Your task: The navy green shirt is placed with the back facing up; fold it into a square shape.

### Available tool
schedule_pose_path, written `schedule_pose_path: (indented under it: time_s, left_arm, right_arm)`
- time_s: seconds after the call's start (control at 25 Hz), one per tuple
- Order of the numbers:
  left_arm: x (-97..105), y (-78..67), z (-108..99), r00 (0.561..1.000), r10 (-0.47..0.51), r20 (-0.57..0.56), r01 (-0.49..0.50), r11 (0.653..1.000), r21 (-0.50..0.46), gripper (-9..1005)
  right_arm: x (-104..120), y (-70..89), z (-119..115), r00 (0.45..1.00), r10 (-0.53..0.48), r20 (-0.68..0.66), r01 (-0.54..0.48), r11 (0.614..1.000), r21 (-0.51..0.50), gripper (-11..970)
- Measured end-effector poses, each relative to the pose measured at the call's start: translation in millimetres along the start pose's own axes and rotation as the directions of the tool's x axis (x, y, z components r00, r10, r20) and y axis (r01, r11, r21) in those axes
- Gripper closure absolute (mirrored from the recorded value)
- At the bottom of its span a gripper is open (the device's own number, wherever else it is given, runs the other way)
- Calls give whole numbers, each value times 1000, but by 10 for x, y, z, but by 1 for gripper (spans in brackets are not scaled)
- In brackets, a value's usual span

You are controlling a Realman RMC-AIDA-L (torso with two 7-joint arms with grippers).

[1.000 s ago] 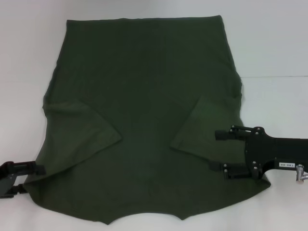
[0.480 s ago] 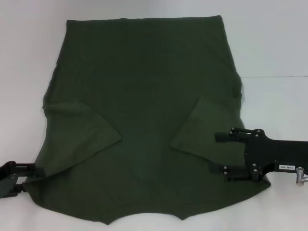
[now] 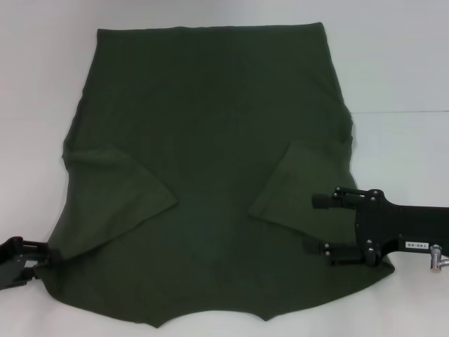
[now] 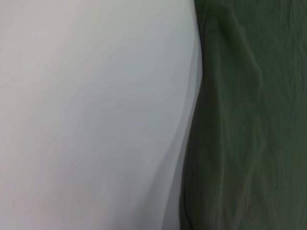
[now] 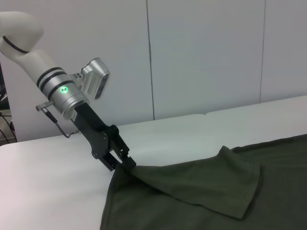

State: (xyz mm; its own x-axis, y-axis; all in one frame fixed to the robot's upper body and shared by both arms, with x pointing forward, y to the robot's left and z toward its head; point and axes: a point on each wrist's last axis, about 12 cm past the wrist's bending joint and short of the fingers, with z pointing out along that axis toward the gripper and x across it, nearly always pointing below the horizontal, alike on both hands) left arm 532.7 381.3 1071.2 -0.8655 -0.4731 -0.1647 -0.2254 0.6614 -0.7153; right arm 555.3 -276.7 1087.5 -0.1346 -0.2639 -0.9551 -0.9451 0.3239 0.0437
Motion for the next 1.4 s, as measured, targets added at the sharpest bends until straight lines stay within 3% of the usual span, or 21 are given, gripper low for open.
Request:
schedule_pose_path:
  time_s: [0.16, 0.48, 0.64, 0.76, 0.88, 1.0, 1.08, 1.16, 1.28, 1.4]
  left_arm:
    - [-11, 10, 10, 1000, 4, 0, -4, 1000, -23, 588]
    - [-35, -7, 11, 1000, 8, -5, -8, 999, -33, 687]
    - [-42, -8, 8, 1000, 7, -1, -7, 999, -33, 861]
    - [-53, -9, -2, 1000, 10, 4, -10, 999, -31, 923]
    - [-69, -22, -8, 1000, 20, 7, -20, 999, -28, 951]
    - [-79, -31, -11, 999, 40, 8, -40, 999, -25, 960]
    - [-85, -31, -13, 999, 52, 12, -51, 998, -26, 959]
    - [-88, -33, -12, 998, 63, 13, -62, 998, -26, 959]
    - [-97, -53, -6, 997, 76, 9, -76, 997, -22, 960]
    - [-120, -75, -7, 996, 88, 8, -88, 996, -22, 960]
  right_arm:
    - [3, 2, 1, 1000, 2, 0, -2, 1000, 0, 99]
    - [1, 4, 3, 1000, 1, 1, -1, 1000, -2, 100]
    - [3, 6, 5, 1000, 11, 2, -11, 1000, -1, 100]
    - [0, -3, -8, 999, 48, 11, -49, 999, 7, 101]
    - [-42, -70, -60, 987, 159, 33, -160, 986, 42, 101]
    - [-150, -222, -116, 933, 356, 61, -360, 928, 94, 101]
    - [-215, -325, -126, 865, 498, 64, -502, 856, 121, 101]
    - [-252, -434, -129, 773, 632, 58, -632, 757, 164, 101]
    - [-261, -553, -163, 658, 750, 65, -741, 629, 236, 102]
    - [-260, -610, -215, 578, 814, 61, -792, 542, 279, 102]
